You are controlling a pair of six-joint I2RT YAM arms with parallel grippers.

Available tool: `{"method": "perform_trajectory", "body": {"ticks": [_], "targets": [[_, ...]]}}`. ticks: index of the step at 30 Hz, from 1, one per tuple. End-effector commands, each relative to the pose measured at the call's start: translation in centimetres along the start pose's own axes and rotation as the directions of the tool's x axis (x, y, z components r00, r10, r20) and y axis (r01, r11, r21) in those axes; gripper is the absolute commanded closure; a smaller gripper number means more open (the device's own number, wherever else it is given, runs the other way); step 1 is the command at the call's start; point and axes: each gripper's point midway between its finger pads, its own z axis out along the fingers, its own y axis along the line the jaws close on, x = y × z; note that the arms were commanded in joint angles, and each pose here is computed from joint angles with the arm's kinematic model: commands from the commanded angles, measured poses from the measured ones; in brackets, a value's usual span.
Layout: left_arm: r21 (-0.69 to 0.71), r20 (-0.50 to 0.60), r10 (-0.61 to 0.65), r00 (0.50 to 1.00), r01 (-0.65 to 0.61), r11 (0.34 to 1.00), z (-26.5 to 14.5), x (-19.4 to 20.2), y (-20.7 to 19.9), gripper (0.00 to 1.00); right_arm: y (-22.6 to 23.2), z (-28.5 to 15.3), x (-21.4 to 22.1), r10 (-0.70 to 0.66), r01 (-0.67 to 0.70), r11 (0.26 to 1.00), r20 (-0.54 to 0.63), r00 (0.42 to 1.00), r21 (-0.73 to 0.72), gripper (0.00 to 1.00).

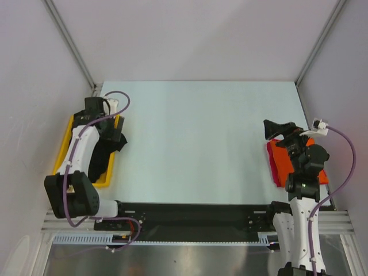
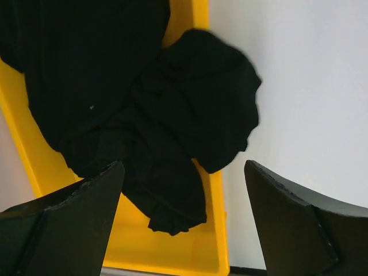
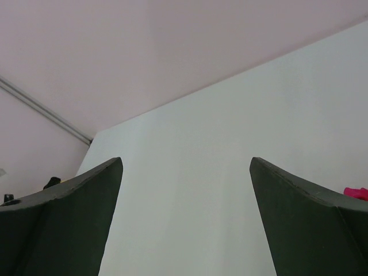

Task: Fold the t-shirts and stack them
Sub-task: Grab the tshirt from the pile

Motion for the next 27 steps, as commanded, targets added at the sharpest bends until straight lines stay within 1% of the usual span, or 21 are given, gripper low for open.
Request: {"method": "perform_trajectory", "body": {"ticks": [1, 3, 4, 6, 8, 9, 12, 13, 15, 16, 17, 18, 19, 20, 22, 23, 24, 25, 26, 27], "targets": [[-0.060, -0.119, -0.021, 0.993, 0.014, 0.998, 0.7, 2.1, 2.9, 0.08, 2.2, 0.0, -0.6, -0.015, 0.012, 0.996, -0.037, 0.999, -0.086, 0.00], [-0.123, -0.140, -0.105, 0.985, 0.088, 0.988, 1.5, 2.7, 5.9, 0.10, 2.3, 0.0, -0.6, -0.018, 0.015, 0.996, -0.032, 0.999, -0.089, 0.00], [-0.145, -0.158, -0.140, 0.977, 0.117, 0.983, 2.6, 3.3, 7.2, 0.10, 2.2, -0.1, -0.5, -0.023, 0.020, 0.996, -0.032, 0.999, -0.089, 0.00], [-0.166, -0.176, -0.141, 0.974, 0.112, 0.980, 3.6, 3.6, 8.1, 0.10, 2.1, -0.2, -0.3, -0.023, 0.020, 0.996, -0.034, 0.999, -0.085, 0.00], [-0.098, -0.180, -0.129, 0.975, 0.112, 0.989, 5.5, 3.5, 7.0, 0.08, 1.8, -0.3, 0.0, -0.019, 0.016, 0.997, -0.040, 0.999, -0.079, 0.00], [-0.033, -0.179, -0.143, 0.973, 0.140, 0.990, 6.5, 3.5, 5.7, 0.09, 1.8, -0.3, 0.1, -0.021, 0.017, 0.997, -0.042, 0.999, -0.079, 0.00], [0.042, -0.184, -0.171, 0.968, 0.181, 0.983, 8.0, 3.5, 4.1, 0.16, 1.8, -0.5, 0.2, -0.039, 0.035, 0.996, -0.052, 0.998, -0.076, 0.00], [0.066, -0.178, -0.182, 0.967, 0.196, 0.978, 8.3, 3.3, 3.7, 0.27, 1.8, -0.6, 0.0, -0.049, 0.045, 0.996, -0.048, 0.998, -0.074, 0.00], [0.075, -0.163, -0.192, 0.968, 0.206, 0.976, 8.7, 3.1, 3.5, 0.42, 1.8, -0.7, -0.2, -0.071, 0.068, 0.996, -0.046, 0.996, -0.064, 0.00], [0.071, -0.158, -0.202, 0.967, 0.215, 0.974, 8.8, 3.0, 3.5, 0.62, 1.8, -0.8, -0.4, -0.079, 0.076, 0.995, -0.041, 0.996, -0.065, 0.01], [0.062, -0.153, -0.204, 0.967, 0.215, 0.975, 8.9, 2.8, 3.7, 0.77, 1.5, -0.9, 0.1, -0.076, 0.073, 0.996, -0.061, 0.995, -0.052, 0.00], [0.042, -0.140, -0.212, 0.967, 0.220, 0.975, 8.8, 2.5, 4.2, 0.99, 1.6, -1.0, -0.1, -0.083, 0.080, 0.995, -0.056, 0.995, -0.051, 0.00], [0.023, -0.129, -0.229, 0.965, 0.233, 0.972, 8.5, 2.2, 4.6, 1.00, 1.6, -1.0, -0.3, -0.087, 0.085, 0.995, -0.051, 0.995, -0.049, 0.00], [0.000, -0.101, -0.235, 0.967, 0.236, 0.972, 7.9, 1.3, 5.3, 1.00, 1.7, -1.1, -0.3, -0.085, 0.083, 0.995, -0.052, 0.995, -0.048, 0.00], [-0.009, 0.007, -0.250, 0.968, 0.250, 0.968, 4.8, -1.6, 6.1, 1.00, 1.9, -1.2, -0.5, -0.085, 0.082, 0.995, -0.047, 0.995, -0.053, 0.00], [0.002, 0.090, -0.245, 0.965, 0.246, 0.969, 2.7, -4.0, 6.6, 1.00, 2.0, -1.2, -0.5, -0.083, 0.080, 0.995, -0.050, 0.995, -0.055, 0.00], [0.002, 0.189, -0.236, 0.953, 0.240, 0.971, -0.7, -6.3, 6.9, 1.00, 2.2, -1.3, -0.7, -0.084, 0.081, 0.995, -0.048, 0.995, -0.063, 0.00], [0.006, 0.249, -0.234, 0.940, 0.240, 0.971, -2.8, -7.9, 7.1, 1.00, 2.4, -1.3, -0.6, -0.082, 0.079, 0.995, -0.051, 0.995, -0.068, 0.00], [0.003, 0.348, -0.217, 0.912, 0.231, 0.973, -6.3, -10.7, 7.7, 1.00, 2.5, -1.3, -0.7, -0.081, 0.077, 0.994, -0.053, 0.995, -0.072, 0.00], [0.038, 0.424, -0.197, 0.884, 0.200, 0.979, -9.7, -12.4, 6.8, 1.00, 2.7, -1.3, -0.8, -0.082, 0.077, 0.994, -0.053, 0.995, -0.083, 0.00]]}}
